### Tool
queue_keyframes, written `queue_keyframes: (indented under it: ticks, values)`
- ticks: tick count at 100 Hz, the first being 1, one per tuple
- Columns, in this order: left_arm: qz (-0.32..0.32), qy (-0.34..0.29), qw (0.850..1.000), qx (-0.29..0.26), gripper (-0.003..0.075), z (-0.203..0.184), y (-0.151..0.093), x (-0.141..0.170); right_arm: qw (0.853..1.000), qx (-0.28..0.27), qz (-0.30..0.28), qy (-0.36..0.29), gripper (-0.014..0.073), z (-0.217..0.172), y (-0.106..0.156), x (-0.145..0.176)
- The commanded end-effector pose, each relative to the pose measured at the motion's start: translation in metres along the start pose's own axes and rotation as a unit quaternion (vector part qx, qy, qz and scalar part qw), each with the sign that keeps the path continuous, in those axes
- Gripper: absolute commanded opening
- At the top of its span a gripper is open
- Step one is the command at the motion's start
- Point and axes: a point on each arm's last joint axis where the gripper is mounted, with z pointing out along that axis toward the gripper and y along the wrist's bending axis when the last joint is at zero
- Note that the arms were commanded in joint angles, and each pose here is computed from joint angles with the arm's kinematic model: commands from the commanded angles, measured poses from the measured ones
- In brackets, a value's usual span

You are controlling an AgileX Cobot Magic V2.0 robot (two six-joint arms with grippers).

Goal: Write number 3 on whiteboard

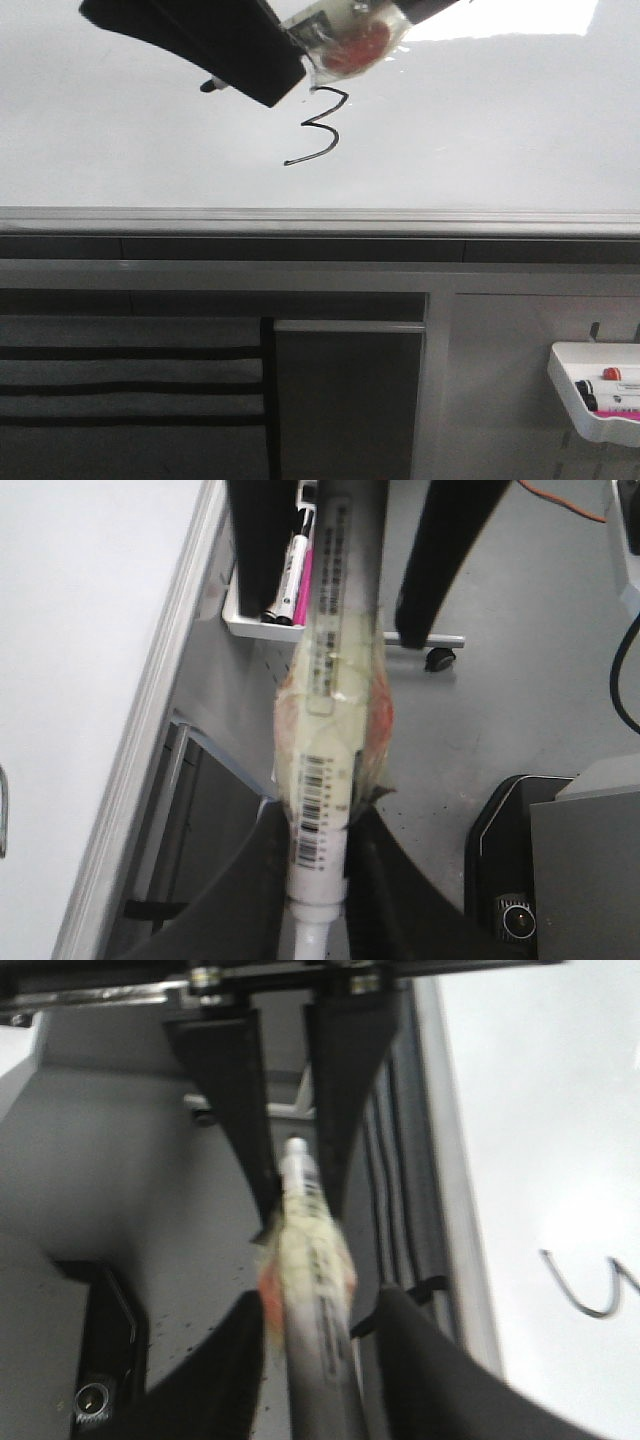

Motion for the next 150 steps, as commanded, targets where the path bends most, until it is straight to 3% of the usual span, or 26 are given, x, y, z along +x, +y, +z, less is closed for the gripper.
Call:
queue_keyframes:
  ticks: [1, 17, 27, 42, 57, 74, 81, 108, 134, 150]
  values:
    - [-0.014, -0.035, 0.999, -0.034, -0.0020, -0.016, 0.008, -0.010, 0.998, 0.057, 0.020, -0.033, 0.0372, -0.014, -0.008, -0.011]
    - [-0.068, -0.033, 0.994, -0.085, -0.0020, -0.027, 0.030, 0.005, 0.993, 0.100, 0.059, -0.025, 0.0388, -0.032, -0.018, -0.001]
    - [-0.127, -0.035, 0.979, -0.154, -0.0020, -0.035, 0.051, 0.024, 0.989, 0.123, 0.084, -0.018, 0.0388, -0.042, -0.024, 0.007]
    - [-0.265, -0.059, 0.925, -0.265, -0.0020, -0.043, 0.079, 0.062, 0.984, 0.142, 0.103, -0.009, 0.0388, -0.049, -0.031, 0.016]
    - [-0.345, -0.062, 0.884, -0.309, -0.0020, -0.036, 0.092, 0.097, 0.984, 0.144, 0.103, -0.009, 0.0388, -0.049, -0.031, 0.017]
    - [-0.434, -0.098, 0.816, -0.370, -0.0020, -0.035, 0.106, 0.121, 0.984, 0.144, 0.103, -0.009, 0.0388, -0.049, -0.031, 0.017]
    - [-0.443, -0.101, 0.804, -0.384, -0.0020, -0.034, 0.110, 0.124, 0.984, 0.144, 0.103, -0.009, 0.0388, -0.049, -0.031, 0.017]
    - [-0.450, -0.096, 0.803, -0.378, -0.0020, -0.029, 0.111, 0.127, 0.984, 0.144, 0.103, -0.009, 0.0388, -0.049, -0.031, 0.017]
    - [-0.441, -0.088, 0.813, -0.371, -0.0015, -0.028, 0.110, 0.127, 0.984, 0.143, 0.104, -0.009, 0.0388, -0.049, -0.031, 0.017]
    - [-0.441, -0.087, 0.814, -0.367, 0.0085, -0.027, 0.109, 0.127, 0.983, 0.143, 0.118, -0.012, 0.0388, -0.049, -0.031, 0.017]
